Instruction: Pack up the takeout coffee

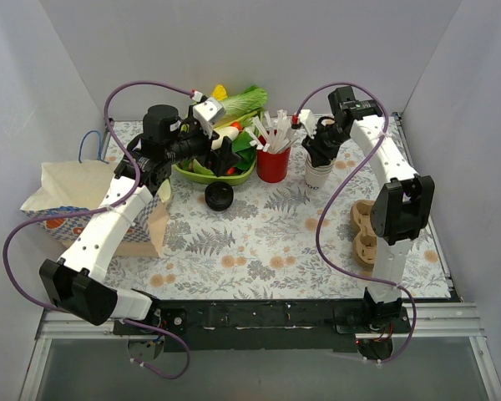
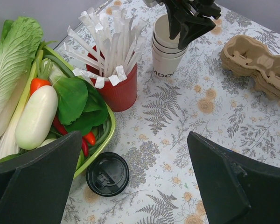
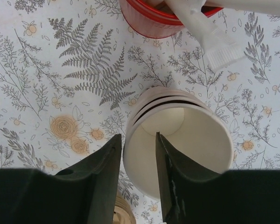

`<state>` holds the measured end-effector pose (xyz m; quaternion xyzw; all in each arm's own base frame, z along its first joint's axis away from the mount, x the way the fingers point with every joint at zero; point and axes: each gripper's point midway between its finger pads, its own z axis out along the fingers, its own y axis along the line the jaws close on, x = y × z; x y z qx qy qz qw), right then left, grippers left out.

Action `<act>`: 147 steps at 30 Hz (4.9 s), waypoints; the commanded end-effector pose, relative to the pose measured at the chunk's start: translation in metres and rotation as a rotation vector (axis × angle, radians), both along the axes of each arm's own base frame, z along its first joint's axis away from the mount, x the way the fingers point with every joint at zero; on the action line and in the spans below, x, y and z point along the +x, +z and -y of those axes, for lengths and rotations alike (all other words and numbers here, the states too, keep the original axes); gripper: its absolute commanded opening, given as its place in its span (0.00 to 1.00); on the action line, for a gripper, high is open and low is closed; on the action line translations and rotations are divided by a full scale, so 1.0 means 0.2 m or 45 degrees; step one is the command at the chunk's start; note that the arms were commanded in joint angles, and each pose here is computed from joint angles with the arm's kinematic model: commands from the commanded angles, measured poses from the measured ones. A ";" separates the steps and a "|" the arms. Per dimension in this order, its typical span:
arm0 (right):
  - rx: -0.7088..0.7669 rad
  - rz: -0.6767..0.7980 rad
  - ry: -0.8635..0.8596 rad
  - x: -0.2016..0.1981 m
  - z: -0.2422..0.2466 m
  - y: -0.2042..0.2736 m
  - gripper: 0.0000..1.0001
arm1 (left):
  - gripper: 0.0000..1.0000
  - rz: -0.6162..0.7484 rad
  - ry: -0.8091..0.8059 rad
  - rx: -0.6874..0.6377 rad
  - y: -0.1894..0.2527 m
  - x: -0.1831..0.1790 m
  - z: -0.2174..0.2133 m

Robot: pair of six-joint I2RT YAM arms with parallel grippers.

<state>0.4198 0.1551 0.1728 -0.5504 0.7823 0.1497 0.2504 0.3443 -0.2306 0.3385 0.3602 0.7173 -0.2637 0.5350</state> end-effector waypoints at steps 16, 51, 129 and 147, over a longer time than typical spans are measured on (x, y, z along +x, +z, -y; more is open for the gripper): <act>-0.026 0.055 -0.047 0.03 0.03 0.10 0.30 | 0.98 0.020 -0.011 -0.004 0.00 -0.01 0.00; -0.037 0.038 -0.087 -0.05 0.04 0.13 0.07 | 0.98 -0.017 -0.035 -0.019 -0.05 -0.03 0.01; -0.087 0.333 -0.672 -0.19 0.31 0.19 0.01 | 0.98 -1.155 0.508 -1.098 -0.76 0.01 1.08; -0.030 0.261 -0.617 -0.33 0.22 0.14 0.01 | 0.98 -1.151 0.545 -1.051 -0.84 0.02 1.22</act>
